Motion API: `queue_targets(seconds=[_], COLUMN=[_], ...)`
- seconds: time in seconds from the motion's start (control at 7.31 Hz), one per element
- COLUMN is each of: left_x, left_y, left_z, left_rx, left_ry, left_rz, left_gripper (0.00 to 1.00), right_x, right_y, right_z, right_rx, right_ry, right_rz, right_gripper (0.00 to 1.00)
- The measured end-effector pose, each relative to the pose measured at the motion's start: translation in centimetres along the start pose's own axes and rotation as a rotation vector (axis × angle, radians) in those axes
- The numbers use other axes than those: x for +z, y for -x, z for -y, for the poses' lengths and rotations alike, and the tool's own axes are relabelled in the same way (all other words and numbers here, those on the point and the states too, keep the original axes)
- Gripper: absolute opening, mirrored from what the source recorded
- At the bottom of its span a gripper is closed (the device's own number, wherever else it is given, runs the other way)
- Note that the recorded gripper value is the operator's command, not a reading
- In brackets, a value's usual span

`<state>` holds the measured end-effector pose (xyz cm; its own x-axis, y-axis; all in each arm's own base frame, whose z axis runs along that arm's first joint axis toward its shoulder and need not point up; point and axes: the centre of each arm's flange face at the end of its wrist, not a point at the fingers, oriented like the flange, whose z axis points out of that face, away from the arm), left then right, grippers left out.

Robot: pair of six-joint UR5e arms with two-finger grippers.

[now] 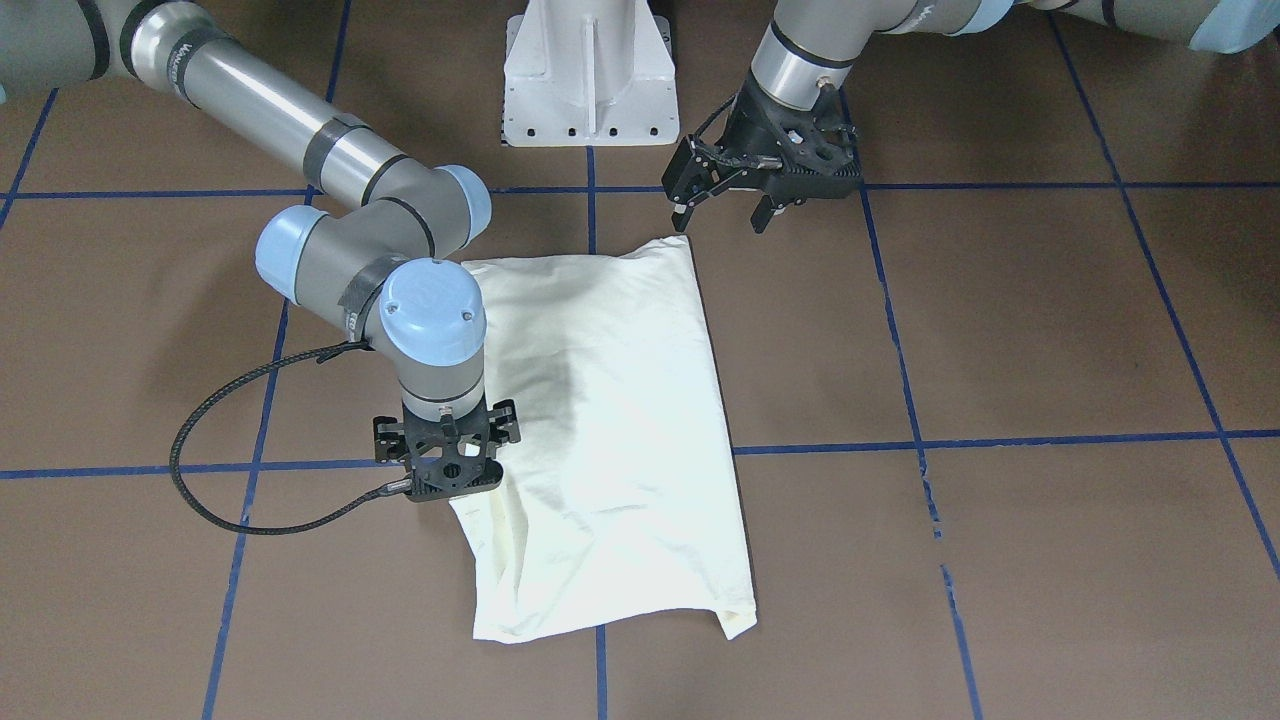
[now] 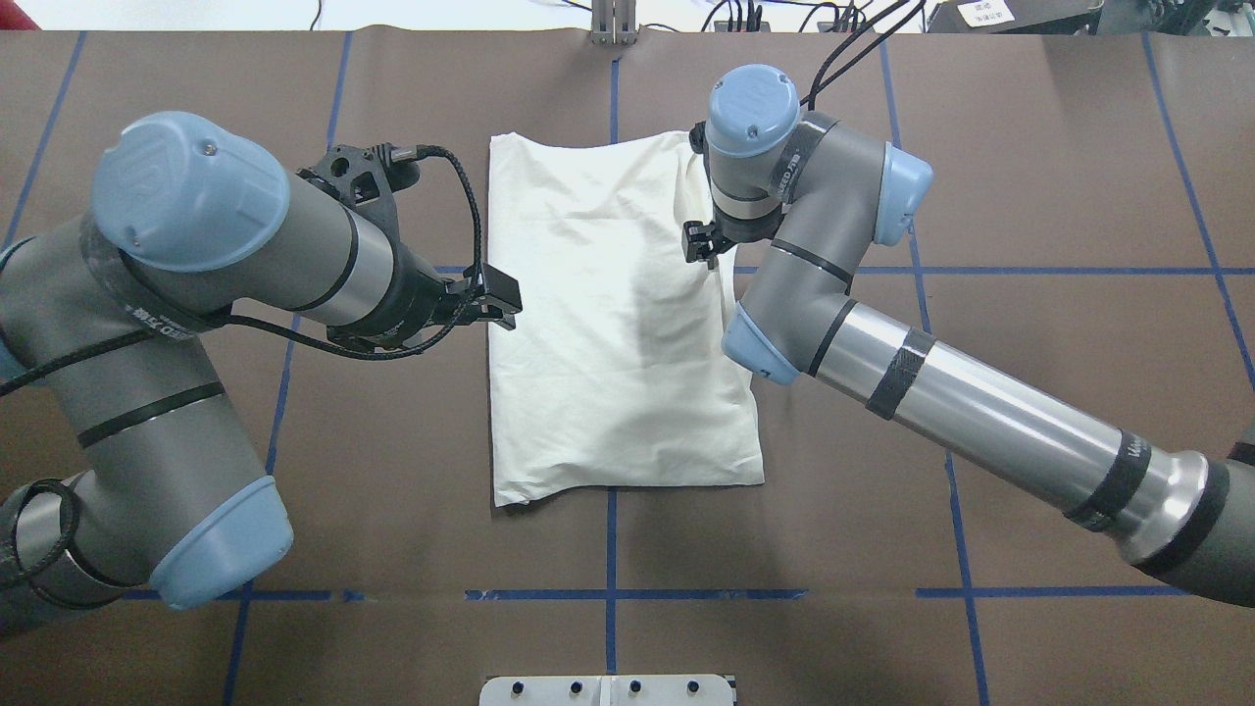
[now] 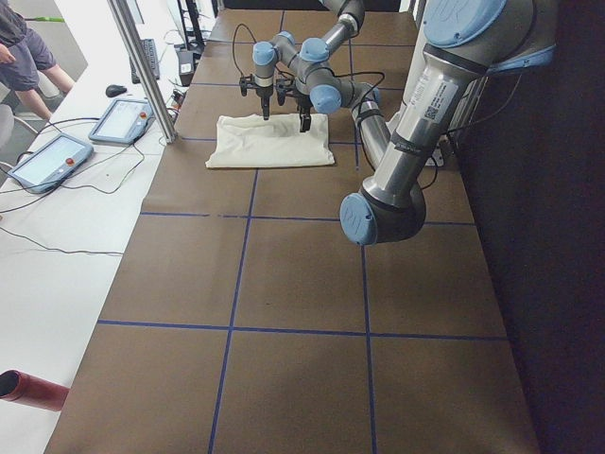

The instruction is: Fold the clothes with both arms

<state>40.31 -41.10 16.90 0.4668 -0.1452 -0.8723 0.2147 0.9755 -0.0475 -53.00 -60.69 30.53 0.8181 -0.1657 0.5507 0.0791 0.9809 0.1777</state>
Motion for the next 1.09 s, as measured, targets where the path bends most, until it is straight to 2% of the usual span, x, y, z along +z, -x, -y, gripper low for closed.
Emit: queue_targets(seconds=[0.27, 0.41, 0.68, 0.96, 1.09], left_x=[-0.4, -0.6, -0.1, 3.5, 5.5], left_y=[-0.4, -0.5, -1.2, -2.1, -2.6], left_z=[-0.2, -0.3, -2.2, -8.7, -11.9], left_rx=[-0.002, -0.005, -0.059, -0.197, -0.247], left_ry=[0.001, 0.0, 0.027, 0.099, 0.107], left_rz=[-0.011, -0.016, -0.044, -0.068, -0.057], left_gripper=[1.0, 1.0, 1.0, 1.0, 0.96], right_x=[-0.4, -1.4, -4.3, -8.4, -9.7], right_y=[-3.9, -4.8, -4.1, -2.9, -3.3], right_z=[2.2, 3.2, 3.4, 1.3, -0.3], right_rx=[0.0, 0.0, -0.004, 0.035, 0.066], right_ry=[-0.021, -0.044, -0.045, -0.026, -0.02], right_rz=[-0.009, 0.017, 0.124, 0.262, 0.302], right_gripper=[1.0, 1.0, 1.0, 1.0, 1.0])
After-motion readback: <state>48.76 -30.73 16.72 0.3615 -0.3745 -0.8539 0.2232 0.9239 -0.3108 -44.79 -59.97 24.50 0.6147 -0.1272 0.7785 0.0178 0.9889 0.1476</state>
